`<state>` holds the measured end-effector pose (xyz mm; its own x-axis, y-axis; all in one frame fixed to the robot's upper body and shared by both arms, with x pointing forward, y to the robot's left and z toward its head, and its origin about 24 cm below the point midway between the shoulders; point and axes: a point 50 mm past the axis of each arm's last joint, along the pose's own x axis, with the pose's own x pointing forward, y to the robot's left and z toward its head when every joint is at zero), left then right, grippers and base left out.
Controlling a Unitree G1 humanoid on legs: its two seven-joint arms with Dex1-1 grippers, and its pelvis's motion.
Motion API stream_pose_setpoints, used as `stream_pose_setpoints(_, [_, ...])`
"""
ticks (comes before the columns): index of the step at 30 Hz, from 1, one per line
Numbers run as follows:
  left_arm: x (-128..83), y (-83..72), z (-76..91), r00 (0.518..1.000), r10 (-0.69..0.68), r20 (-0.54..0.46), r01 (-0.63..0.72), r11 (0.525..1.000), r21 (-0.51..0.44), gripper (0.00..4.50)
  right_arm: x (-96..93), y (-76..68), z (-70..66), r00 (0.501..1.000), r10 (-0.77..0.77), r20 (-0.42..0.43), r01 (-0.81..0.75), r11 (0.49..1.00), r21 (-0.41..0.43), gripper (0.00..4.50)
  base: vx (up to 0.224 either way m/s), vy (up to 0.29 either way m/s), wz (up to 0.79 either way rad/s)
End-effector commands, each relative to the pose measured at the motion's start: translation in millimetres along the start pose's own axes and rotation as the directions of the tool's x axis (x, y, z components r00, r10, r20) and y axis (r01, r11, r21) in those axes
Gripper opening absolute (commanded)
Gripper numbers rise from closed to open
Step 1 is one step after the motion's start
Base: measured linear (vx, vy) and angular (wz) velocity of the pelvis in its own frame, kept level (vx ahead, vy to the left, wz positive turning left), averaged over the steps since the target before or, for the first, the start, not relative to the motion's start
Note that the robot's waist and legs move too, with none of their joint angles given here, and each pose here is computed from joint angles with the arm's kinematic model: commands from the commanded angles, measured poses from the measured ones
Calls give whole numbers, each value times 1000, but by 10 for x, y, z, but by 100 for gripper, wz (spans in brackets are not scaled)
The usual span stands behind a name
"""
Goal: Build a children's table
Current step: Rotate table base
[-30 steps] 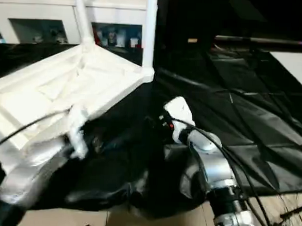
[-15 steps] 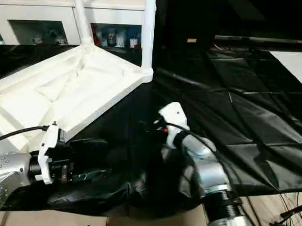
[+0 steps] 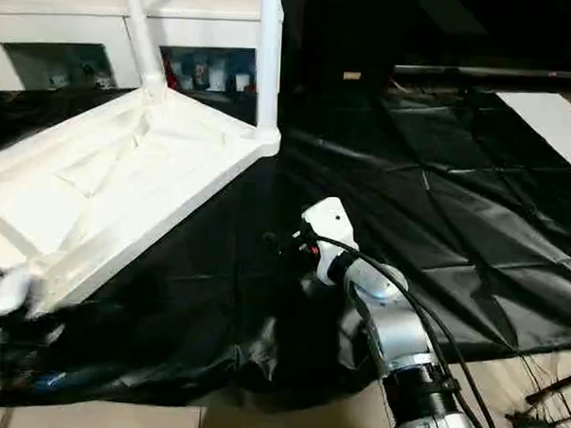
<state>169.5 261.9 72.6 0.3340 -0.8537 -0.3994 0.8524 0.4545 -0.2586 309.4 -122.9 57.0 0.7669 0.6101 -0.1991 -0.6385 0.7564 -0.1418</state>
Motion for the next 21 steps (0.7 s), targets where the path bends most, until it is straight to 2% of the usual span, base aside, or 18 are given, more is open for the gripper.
stream_pose_setpoints(1, [-123,34,-11,999,41,-34,-41,999,-6,448,-5,-25,42,1000,-8,17,8,1000,0,414,0,0,0])
stream_pose_setpoints(2, [-234,34,-85,994,59,-87,-62,998,-27,448,-3,-26,40,1000,-8,16,8,1000,-1,414,0,0,0])
stream_pose_setpoints(7, [-422,49,-168,980,94,-178,-104,993,-52,448,-1,-29,32,1000,-6,13,6,1000,-3,414,0,0,0])
stream_pose_setpoints(12, [-707,138,-191,953,204,-224,-220,974,-52,448,-5,-27,27,1000,-7,12,7,1000,-3,414,0,0,0])
stream_pose_setpoints(13, [-707,138,-191,953,204,-224,-220,974,-52,448,-5,-27,27,1000,-7,12,7,1000,-3,414,0,0,0])
stream_pose_setpoints(15, [-957,203,-177,924,299,-238,-315,948,-32,448,-12,-30,18,1000,-9,9,9,1000,-2,414,0,0,0])
stream_pose_setpoints(20, [-1220,278,-92,888,406,-217,-416,909,-4,448,-17,-34,8,1000,-10,6,10,1000,-3,414,0,0,0])
stream_pose_setpoints(21, [-1331,332,27,878,462,-128,-465,885,8,448,-15,-33,3,1000,-9,4,9,1000,-4,414,0,0,0])
